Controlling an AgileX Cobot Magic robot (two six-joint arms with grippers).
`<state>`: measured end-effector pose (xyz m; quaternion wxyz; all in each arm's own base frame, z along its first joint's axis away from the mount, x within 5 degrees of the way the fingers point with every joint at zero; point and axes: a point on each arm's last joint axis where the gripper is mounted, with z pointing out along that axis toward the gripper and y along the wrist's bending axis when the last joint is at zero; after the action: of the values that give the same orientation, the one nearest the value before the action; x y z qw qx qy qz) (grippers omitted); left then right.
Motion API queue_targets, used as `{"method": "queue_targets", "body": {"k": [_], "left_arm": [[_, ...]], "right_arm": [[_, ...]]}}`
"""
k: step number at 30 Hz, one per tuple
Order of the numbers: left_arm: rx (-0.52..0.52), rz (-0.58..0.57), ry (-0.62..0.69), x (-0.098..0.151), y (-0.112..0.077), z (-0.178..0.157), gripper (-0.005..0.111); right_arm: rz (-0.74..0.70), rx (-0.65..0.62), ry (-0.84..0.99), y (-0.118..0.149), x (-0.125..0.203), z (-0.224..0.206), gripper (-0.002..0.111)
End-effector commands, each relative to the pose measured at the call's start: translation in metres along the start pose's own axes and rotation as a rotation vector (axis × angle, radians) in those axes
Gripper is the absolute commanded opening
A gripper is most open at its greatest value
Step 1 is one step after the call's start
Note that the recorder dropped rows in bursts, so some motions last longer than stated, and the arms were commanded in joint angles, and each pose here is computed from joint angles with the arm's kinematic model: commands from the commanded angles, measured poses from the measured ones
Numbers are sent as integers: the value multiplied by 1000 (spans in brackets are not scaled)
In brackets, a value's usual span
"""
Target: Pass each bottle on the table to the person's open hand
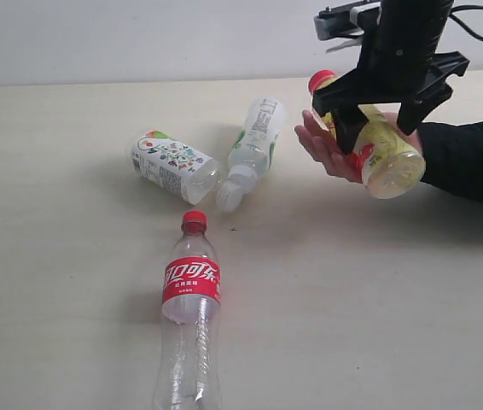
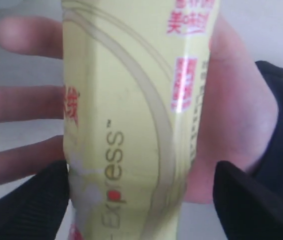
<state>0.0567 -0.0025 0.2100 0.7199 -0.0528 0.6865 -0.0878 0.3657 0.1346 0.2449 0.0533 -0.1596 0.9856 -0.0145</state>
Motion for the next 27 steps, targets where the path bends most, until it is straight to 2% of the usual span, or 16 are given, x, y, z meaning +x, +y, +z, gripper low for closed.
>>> {"method": "queue_targets", "body": {"k": [1, 5, 9, 12, 18, 22, 27], "left_arm": [[7, -2, -7, -1, 0, 0, 0], [7, -2, -7, -1, 0, 0, 0], [7, -2, -7, -1, 0, 0, 0], [7, -2, -7, -1, 0, 0, 0], [7, -2, -7, -1, 0, 0, 0], [7, -2, -7, -1, 0, 0, 0], [7, -2, -7, -1, 0, 0, 0]], "right_arm": [[-1, 8, -90, -4, 6, -32, 75], [-18, 7, -163, -6, 15, -61, 75], [-61, -59, -249, -2, 31, -95, 74], [-55, -107, -350, 0, 53, -122, 69], [-55, -109, -495, -4, 122, -149, 42], [-87, -98, -591, -6, 181, -157, 22], [-109, -66, -798, -11, 249, -163, 0]]}}
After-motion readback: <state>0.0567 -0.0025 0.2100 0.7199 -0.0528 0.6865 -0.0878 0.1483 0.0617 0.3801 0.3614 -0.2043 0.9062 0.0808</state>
